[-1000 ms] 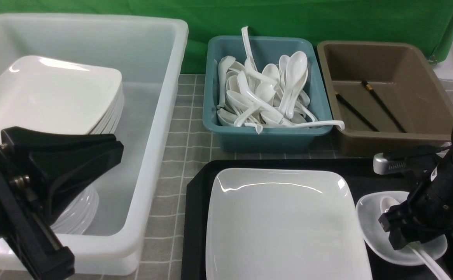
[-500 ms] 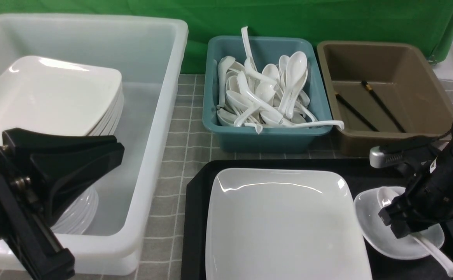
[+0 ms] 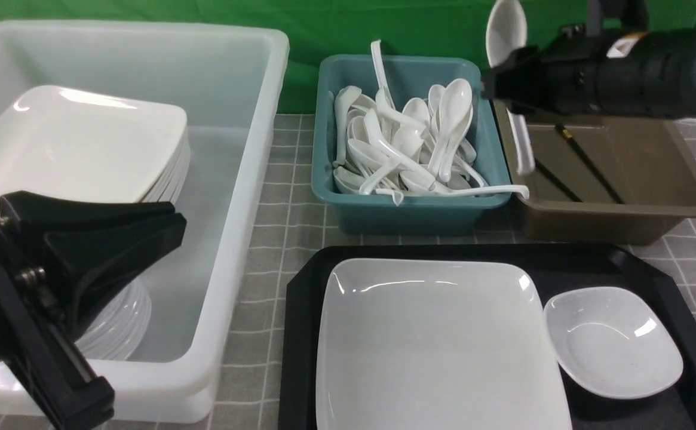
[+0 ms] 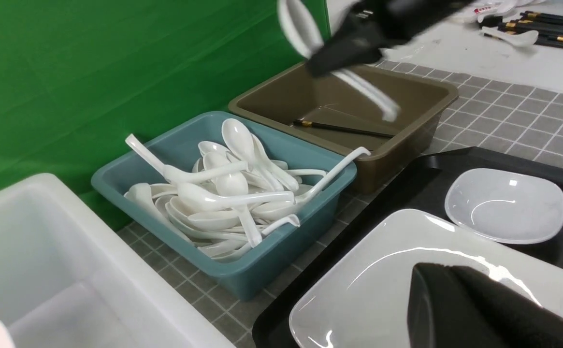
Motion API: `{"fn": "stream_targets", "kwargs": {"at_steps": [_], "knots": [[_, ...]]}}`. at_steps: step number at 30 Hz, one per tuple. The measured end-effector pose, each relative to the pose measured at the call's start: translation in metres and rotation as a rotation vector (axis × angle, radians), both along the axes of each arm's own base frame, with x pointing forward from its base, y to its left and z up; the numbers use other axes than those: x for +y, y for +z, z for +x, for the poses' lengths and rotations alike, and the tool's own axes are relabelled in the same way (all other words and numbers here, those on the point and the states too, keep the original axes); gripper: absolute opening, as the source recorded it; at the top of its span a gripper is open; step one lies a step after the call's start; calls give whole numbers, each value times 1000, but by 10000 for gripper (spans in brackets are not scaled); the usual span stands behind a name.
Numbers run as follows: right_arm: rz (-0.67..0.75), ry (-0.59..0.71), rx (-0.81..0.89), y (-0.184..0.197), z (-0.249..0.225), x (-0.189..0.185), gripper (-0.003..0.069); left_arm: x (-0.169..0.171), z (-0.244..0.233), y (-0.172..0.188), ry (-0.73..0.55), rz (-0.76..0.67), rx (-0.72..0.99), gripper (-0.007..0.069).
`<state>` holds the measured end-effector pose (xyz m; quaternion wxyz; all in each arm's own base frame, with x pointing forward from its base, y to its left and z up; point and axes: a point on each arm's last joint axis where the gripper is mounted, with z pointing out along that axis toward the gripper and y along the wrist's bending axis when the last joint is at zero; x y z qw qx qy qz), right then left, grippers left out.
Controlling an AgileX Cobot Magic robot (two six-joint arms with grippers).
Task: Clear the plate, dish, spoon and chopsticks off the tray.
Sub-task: Use the right arm to put the soup spoon into the small storage box in the middle
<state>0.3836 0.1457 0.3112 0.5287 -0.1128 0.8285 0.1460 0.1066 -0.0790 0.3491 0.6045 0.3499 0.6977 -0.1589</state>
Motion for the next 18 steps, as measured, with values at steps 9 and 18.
{"fn": "stream_targets", "kwargs": {"at_steps": [9, 18], "knots": [[-37, 63, 145, -34, 52, 25, 547, 1, 0, -1, 0, 32, -12, 21], [-353, 211, 502, 16, -27, -4, 293, 0, 0, -2, -4, 35, -7, 21]]}}
